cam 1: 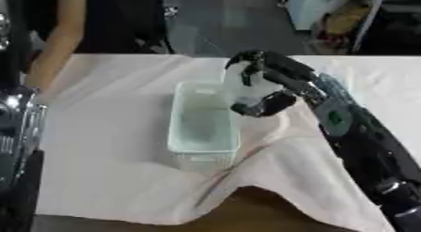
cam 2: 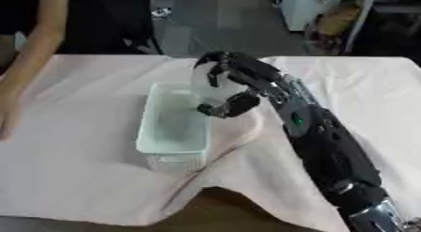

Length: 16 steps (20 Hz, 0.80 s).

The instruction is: Pick up objects on the table and place them in the box.

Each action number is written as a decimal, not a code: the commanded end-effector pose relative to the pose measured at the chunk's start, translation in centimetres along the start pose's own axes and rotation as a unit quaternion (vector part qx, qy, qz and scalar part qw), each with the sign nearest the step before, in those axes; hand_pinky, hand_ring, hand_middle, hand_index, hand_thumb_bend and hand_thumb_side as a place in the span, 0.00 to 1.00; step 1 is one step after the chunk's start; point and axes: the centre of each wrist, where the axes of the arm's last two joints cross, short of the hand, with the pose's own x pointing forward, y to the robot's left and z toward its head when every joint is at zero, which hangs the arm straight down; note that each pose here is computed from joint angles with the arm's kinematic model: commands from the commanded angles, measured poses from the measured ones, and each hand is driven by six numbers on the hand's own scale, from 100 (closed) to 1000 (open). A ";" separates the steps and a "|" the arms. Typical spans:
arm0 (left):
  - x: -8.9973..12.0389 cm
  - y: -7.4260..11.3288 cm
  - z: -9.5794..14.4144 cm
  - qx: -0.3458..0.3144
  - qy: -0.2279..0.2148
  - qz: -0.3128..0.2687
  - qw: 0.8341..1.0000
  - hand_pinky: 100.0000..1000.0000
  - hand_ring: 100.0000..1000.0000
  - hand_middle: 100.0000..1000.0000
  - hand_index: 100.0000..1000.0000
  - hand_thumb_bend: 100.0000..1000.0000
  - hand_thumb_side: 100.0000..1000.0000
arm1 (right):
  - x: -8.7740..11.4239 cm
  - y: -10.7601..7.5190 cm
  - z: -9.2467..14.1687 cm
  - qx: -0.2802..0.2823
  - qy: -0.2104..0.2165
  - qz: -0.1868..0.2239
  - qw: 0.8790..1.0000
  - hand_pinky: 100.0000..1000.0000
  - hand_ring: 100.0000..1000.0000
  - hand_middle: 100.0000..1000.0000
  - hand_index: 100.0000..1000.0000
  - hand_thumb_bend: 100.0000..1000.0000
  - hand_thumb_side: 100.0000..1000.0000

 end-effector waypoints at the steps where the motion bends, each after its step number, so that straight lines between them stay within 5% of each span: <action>1: 0.6 -0.1 -0.8 0.000 -0.018 0.005 1.000 0.47 0.55 0.63 0.74 0.00 0.75 | 0.2 0.0 -1.4 0.002 -0.008 0.004 1.000 0.00 0.05 0.22 0.27 0.00 0.17; 11: 0.6 -0.2 -0.9 -0.003 -0.019 0.009 1.000 0.47 0.55 0.63 0.74 0.00 0.75 | 1.6 2.8 -3.9 0.041 -0.050 0.012 0.998 0.00 0.07 0.23 0.28 0.00 0.20; 14: 0.6 -0.2 -0.9 -0.004 -0.019 0.010 1.000 0.47 0.55 0.63 0.74 0.00 0.75 | 2.0 3.5 -4.2 0.059 -0.069 0.016 0.996 0.00 0.28 0.40 0.47 0.00 0.45; 16: 0.6 -0.3 -0.9 -0.005 -0.019 0.010 1.000 0.47 0.55 0.63 0.74 0.00 0.75 | 2.5 3.9 -4.6 0.090 -0.085 0.027 0.992 0.32 0.50 0.62 0.68 0.00 0.56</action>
